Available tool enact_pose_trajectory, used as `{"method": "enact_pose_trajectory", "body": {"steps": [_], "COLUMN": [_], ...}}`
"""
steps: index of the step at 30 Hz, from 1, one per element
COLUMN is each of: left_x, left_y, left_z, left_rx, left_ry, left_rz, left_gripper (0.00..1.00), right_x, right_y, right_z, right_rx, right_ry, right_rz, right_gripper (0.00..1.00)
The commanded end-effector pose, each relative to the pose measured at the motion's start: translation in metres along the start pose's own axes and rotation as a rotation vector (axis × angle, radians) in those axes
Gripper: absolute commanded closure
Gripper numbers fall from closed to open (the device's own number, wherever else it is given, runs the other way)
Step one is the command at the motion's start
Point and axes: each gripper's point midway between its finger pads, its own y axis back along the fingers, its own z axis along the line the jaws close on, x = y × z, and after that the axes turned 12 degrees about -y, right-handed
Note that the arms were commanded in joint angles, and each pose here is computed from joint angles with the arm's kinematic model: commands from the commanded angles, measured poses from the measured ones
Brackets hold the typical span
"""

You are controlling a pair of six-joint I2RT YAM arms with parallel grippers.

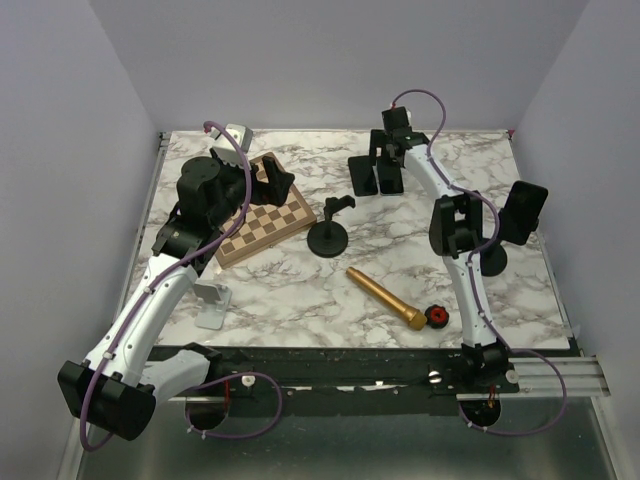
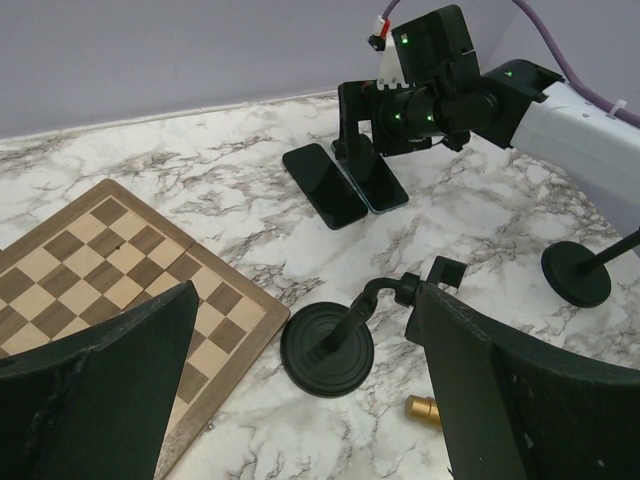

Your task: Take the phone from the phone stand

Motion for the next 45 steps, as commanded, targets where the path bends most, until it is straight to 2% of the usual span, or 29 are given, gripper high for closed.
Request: {"method": "enact_pose_trajectory", "body": {"steps": [1, 5, 11, 14, 17, 21, 26, 34, 37, 45], "left_x": [-0.004, -0.004, -0.012, -0.014, -0.016, -0.016, -0.016, -0.017, -0.017, -0.026], "left_y": [0.001, -0.001, 0.007, 0.008, 0.010, 0.010, 0.013, 0.020, 0.021, 0.029], "left_z": [0.002, -0.002, -0.009, -0.016, -0.024, -0.033, -0.043, -0.061, -0.067, -0.078], "left_rx": [-0.005, 0.017, 0.037, 0.057, 0.089, 0.121, 0.137, 0.171, 0.191, 0.242], "left_ry": [-0.012, -0.003, 0.009, 0.006, 0.005, -0.001, -0.039, -0.106, -0.106, -0.093], "left_rz": [-0.030, -0.024, -0.057, -0.060, -0.064, -0.067, -0.070, -0.084, -0.086, -0.110], "left_gripper": [0.03, 0.03, 0.01, 0.02, 0.02, 0.01, 0.02, 0.01, 0.01, 0.01], "right_x": [-0.036, -0.050, -0.020, -0.001, 0.007, 0.002, -0.003, -0.003, -0.007, -0.036], "right_y": [0.065, 0.138, 0.232, 0.266, 0.302, 0.350, 0.376, 0.379, 0.384, 0.374], "right_z": [0.003, -0.004, -0.017, -0.040, -0.070, -0.111, -0.162, -0.216, -0.233, -0.255], "right_rx": [-0.025, -0.052, -0.165, -0.154, -0.103, -0.034, 0.177, 0.470, 0.517, 0.504], "right_ry": [-0.029, -0.082, -0.122, -0.129, -0.142, -0.165, -0.222, -0.225, -0.243, -0.282], "right_rz": [-0.035, -0.076, -0.106, -0.119, -0.185, -0.347, -0.472, -0.470, -0.479, -0.445], "right_gripper": [0.00, 0.00, 0.00, 0.00, 0.00, 0.00, 0.00, 0.00, 0.00, 0.00]}}
